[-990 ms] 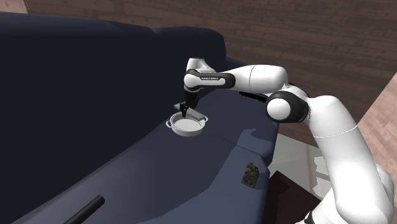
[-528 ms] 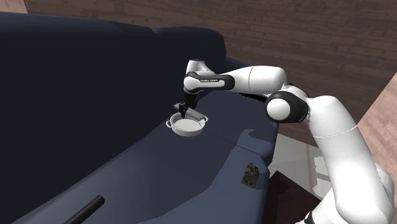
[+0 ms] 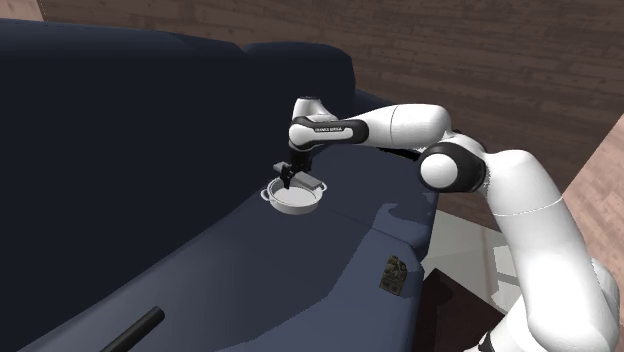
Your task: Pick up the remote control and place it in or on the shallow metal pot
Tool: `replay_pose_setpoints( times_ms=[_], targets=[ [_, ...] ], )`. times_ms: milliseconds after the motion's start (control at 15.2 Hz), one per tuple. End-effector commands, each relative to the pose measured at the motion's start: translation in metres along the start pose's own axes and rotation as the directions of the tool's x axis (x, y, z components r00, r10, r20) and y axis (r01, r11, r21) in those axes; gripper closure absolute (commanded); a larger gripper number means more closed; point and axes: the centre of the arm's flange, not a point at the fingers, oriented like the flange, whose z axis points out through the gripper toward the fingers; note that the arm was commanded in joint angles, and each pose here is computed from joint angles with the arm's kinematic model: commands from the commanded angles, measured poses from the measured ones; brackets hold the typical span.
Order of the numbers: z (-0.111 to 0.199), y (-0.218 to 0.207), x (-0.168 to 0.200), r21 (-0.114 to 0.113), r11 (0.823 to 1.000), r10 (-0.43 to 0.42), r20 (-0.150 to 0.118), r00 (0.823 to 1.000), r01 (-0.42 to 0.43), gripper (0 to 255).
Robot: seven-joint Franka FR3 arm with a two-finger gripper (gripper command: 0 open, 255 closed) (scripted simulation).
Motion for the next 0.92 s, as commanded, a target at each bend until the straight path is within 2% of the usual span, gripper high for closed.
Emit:
replay_pose_setpoints(
  times_ms=[0,66,330,858],
  targets=[
    [0.006,-0.001,-0.002,0.003,1.0,-0.001,0.015,1.0,0.001,0],
    [0.012,0.003,0.003,0.003,1.0,-0.001,0.015,1.0,0.001,0],
    [-0.038,0.003,0.004,0.003,1.0,-0.001,0.015,1.0,0.001,0],
    [-0.038,0.003,0.004,0.003,1.0,-0.001,0.015,1.0,0.001,0]
  ],
)
